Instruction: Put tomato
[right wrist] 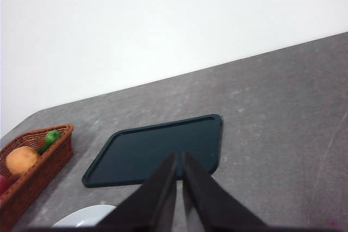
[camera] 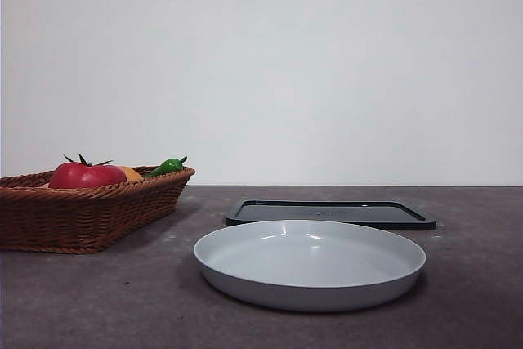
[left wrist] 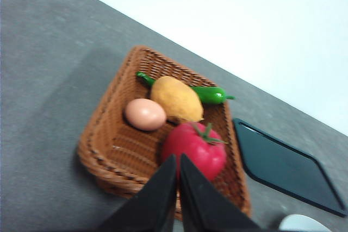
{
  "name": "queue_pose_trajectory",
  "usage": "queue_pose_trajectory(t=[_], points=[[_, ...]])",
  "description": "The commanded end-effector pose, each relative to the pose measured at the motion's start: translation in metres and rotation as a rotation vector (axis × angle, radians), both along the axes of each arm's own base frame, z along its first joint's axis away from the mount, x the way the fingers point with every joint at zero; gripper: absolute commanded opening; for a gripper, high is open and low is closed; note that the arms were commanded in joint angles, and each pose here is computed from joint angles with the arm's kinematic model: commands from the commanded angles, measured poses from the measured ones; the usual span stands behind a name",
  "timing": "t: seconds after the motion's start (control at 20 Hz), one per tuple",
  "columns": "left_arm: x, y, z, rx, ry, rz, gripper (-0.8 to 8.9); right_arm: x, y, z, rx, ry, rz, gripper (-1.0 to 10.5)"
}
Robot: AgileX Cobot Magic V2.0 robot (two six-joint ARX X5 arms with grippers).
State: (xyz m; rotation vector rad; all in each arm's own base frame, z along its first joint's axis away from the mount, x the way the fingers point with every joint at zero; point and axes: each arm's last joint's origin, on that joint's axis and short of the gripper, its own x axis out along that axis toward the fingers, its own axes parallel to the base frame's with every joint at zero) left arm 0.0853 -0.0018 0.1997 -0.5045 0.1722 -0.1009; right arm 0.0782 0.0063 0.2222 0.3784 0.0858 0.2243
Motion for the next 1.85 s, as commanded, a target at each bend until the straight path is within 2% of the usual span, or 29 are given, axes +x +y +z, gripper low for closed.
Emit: queue_pose_trajectory(t=[0.05,0.4,0.65,1.35,1.6,1.85], points=[[-0.003,-0.001,0.021,0.01,-0.021,-0.035,0.1,-0.004,0.001,0.02,-0.013,-0.007,0.027,0.1],[-0.004,-0.003,0.063,0.129,0.064,-0.137,0.1,-0.002,0.003,0.059,-0.087,0.108,0.116,0.1],[0.001,-0.006,0.087,0.204,0.159,-0.272,0.1,0.005,0.005,0.081,-0.135,0.241,0.233,0.1],[0.011,-0.02,0.128,0.282,0.344,-0.577,0.1,0.023,0.025,0.123,-0.261,0.544,0.548,0.1],[0.011,-0.026,0.127,0.309,0.426,-0.662,0.1,0.023,0.036,0.122,-0.307,0.577,0.657,0.1],[0.012,-0.026,0.127,0.31,0.419,-0.663,0.1,0.022,0.039,0.122,-0.32,0.573,0.685,0.1]])
